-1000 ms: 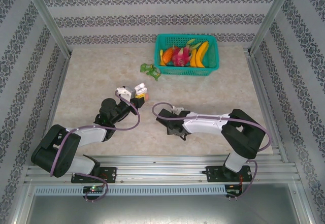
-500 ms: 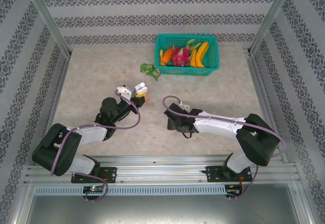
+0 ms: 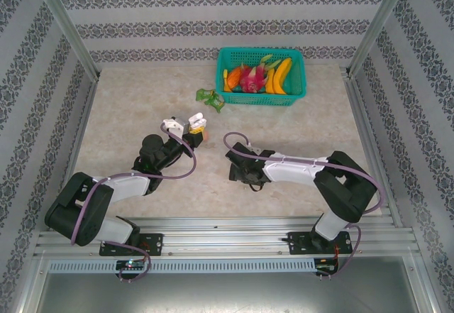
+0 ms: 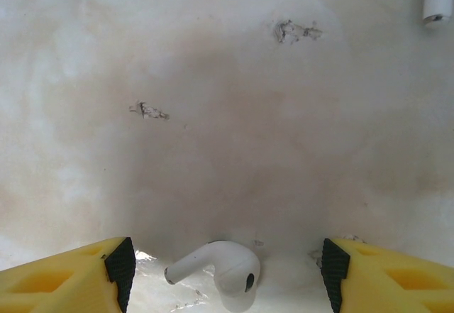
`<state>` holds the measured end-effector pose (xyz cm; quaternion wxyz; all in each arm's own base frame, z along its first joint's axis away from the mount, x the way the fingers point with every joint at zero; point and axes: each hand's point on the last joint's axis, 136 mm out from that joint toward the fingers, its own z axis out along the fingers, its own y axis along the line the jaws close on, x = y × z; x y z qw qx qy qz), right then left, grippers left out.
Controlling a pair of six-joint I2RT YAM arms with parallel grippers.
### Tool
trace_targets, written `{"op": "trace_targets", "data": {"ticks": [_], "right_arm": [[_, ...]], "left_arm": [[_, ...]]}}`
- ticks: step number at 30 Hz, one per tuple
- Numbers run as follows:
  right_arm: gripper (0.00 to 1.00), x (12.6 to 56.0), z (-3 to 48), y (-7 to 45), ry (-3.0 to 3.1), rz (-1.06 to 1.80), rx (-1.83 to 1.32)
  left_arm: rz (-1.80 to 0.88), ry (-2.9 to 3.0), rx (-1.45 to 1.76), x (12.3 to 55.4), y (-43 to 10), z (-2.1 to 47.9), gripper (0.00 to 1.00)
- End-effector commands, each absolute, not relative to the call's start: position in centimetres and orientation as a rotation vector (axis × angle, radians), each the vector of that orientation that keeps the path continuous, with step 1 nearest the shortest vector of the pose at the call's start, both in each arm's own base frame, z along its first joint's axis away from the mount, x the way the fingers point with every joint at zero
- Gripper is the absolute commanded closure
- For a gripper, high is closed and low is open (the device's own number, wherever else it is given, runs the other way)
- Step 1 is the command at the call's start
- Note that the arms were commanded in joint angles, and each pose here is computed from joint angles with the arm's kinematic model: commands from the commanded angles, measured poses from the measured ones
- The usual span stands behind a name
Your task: Insert the wireless bluetooth earbuds into the charging case
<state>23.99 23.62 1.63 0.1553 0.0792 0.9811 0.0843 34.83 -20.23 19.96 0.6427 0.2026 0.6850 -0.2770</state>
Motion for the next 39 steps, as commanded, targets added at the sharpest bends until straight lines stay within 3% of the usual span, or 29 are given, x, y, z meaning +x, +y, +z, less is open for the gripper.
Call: {"op": "trace_targets", "data": {"ticks": [1, 26, 39], "right_arm": [[0.29, 24.8, 1.4, 26.0, 2.814, 0.360, 0.229], [0.32, 25.7, 2.5, 29.2, 2.805, 0.430, 0.153], [0.31, 25.2, 5.1, 25.4, 2.750, 0.247, 0.184]], "left_arm": [[-0.623, 1.500, 0.445, 35.4, -19.9, 22.0, 1.00], [-0.622, 1.500, 0.427, 35.3, -19.6, 21.8, 1.00], [-0.621, 1.505, 0.423, 35.2, -19.5, 21.7, 1.00]]}}
